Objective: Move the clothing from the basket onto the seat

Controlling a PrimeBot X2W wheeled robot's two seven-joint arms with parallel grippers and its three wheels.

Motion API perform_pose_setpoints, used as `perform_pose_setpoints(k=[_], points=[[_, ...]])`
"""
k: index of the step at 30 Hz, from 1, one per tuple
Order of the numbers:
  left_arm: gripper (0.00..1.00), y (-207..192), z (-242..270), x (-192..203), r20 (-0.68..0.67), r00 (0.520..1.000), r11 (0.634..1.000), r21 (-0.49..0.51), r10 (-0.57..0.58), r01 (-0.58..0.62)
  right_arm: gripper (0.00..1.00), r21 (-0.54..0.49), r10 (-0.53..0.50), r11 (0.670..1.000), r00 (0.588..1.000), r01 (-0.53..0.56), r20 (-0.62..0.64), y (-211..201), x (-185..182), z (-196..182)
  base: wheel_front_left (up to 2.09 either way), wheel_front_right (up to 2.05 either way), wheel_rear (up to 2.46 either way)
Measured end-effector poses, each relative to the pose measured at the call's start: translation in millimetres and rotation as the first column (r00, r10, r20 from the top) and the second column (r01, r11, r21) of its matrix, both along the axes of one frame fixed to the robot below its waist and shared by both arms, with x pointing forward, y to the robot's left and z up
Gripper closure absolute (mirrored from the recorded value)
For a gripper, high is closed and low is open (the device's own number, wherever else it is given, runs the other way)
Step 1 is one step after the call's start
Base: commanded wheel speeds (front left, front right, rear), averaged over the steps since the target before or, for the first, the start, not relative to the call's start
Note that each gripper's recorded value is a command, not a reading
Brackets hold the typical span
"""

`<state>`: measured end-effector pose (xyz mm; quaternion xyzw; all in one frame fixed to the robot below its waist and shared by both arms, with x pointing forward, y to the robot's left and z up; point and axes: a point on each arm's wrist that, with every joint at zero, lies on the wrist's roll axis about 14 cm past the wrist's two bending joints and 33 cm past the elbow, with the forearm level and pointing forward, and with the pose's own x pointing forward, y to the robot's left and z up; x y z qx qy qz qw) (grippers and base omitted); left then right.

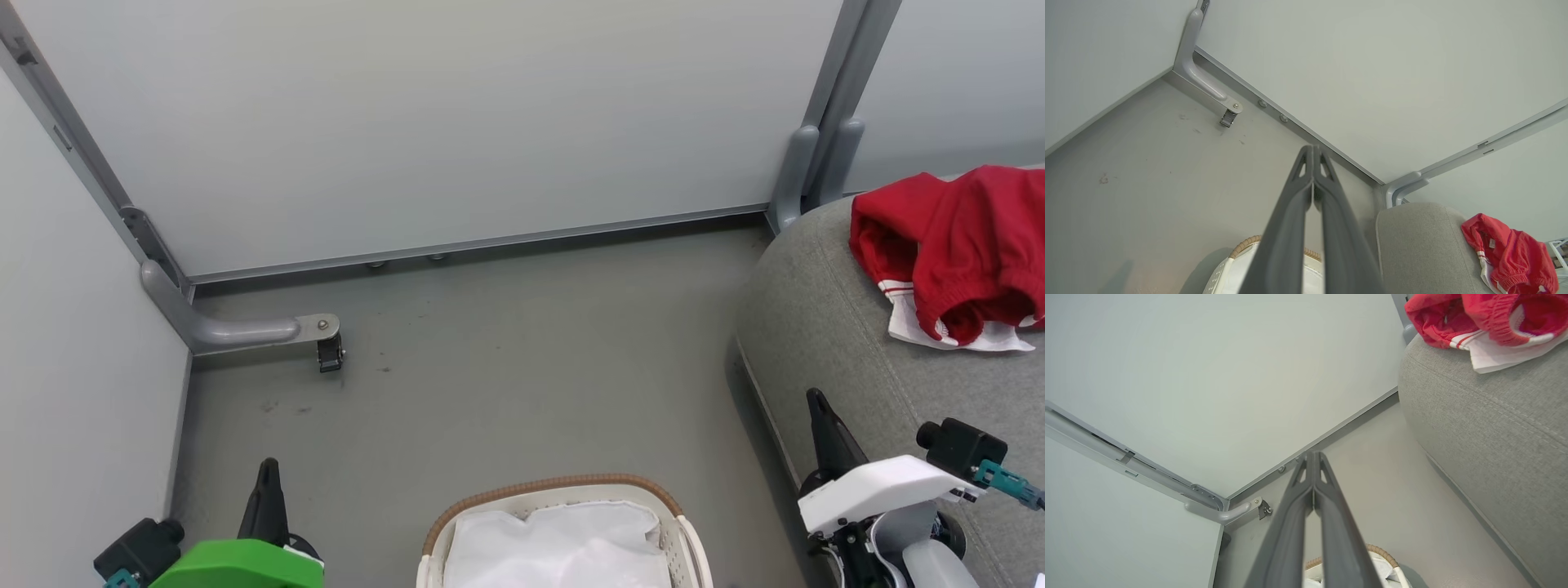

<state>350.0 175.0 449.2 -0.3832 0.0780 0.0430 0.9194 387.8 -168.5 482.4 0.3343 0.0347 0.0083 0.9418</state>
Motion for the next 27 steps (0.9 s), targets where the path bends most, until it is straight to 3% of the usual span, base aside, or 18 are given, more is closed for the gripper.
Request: perform_pose_setpoints(k=[13,27], points=[[1.00,5,8,8,0.011,1.000,0.988,-0.153,0.027,-0.025,1.00,0.172,-0.029,0.985,0.999,0.032,-0.015,-7,1,2,0.00,0.00,0.00],[1.00,9,15,14,0.024,0.999,0.956,-0.292,0.047,-0.038,1.00,0.331,-0.049,0.942,0.999,0.054,-0.024,-14,1,5,0.00,0.00,0.00]])
